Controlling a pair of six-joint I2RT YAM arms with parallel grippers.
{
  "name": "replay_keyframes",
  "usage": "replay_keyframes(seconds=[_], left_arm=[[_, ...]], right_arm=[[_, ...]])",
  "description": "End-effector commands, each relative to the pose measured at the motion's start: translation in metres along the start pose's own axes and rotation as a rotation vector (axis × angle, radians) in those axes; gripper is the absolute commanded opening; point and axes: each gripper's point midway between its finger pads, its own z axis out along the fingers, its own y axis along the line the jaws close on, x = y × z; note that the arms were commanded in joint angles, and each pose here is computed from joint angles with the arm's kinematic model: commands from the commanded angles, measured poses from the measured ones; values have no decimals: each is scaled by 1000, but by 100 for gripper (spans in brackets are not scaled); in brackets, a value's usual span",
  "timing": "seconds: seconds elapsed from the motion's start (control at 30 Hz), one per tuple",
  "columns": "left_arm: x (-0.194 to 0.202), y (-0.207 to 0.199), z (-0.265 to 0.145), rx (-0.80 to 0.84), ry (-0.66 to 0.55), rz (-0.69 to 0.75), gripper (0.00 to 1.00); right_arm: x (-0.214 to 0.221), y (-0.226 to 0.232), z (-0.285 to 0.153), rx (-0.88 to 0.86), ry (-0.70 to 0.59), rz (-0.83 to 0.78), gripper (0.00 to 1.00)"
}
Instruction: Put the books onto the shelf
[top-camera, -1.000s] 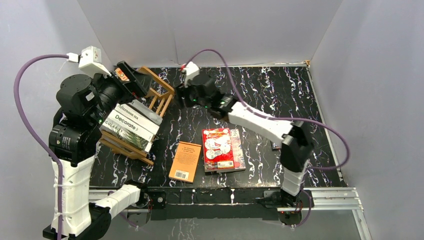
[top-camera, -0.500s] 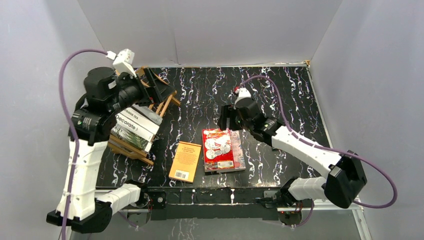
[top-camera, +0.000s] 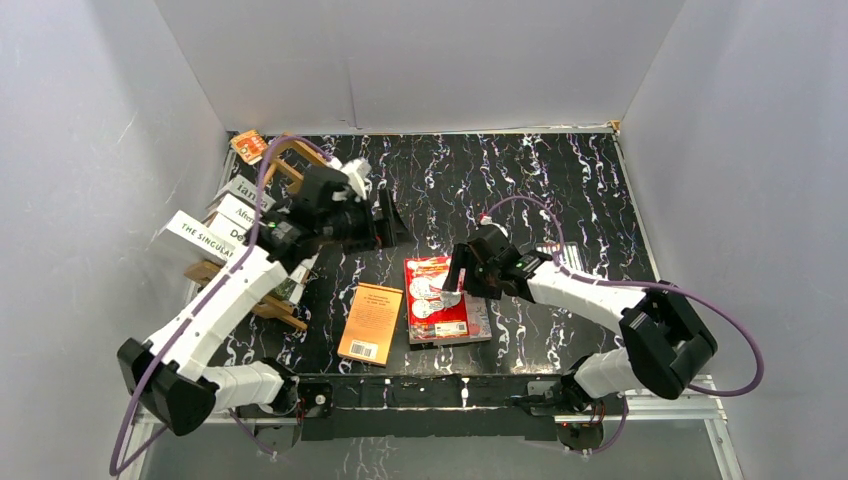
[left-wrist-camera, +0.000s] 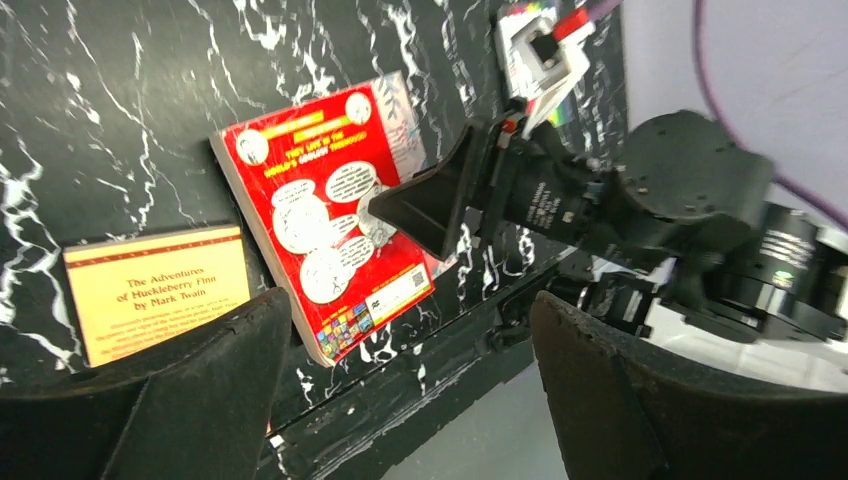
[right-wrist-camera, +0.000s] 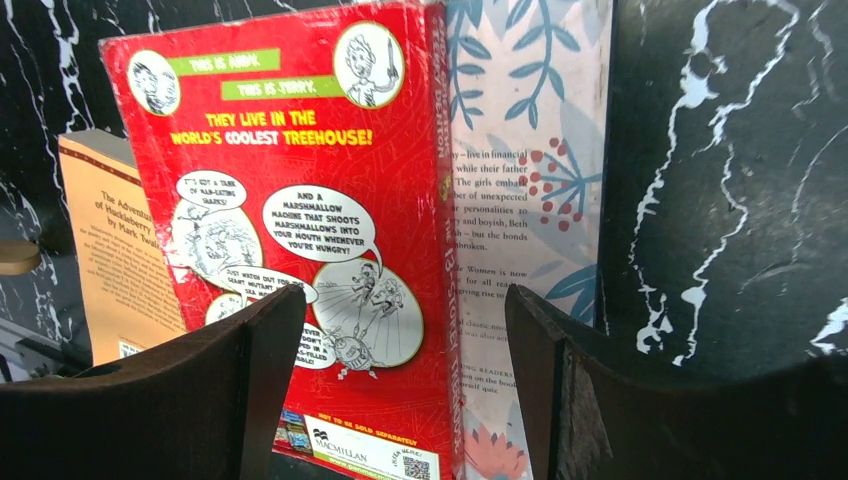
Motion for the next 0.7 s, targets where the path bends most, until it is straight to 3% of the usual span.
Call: replay_keyframes(seconds=[0.0,0.23,0.47,0.67], left_arm=[[22,14,36,-74,8,-55,85],[70,49,73,-196,93,-140,77],[114,58,106,-160,199,-225,68],[141,70,122,-198,257,-240,49]], right_arm=[[3,8,4,-54,9,71,81],[11,-8,2,-54,5,106,67],[20,-8,3,-94,37,136,63],[29,-3,6,-153,72,172,61]])
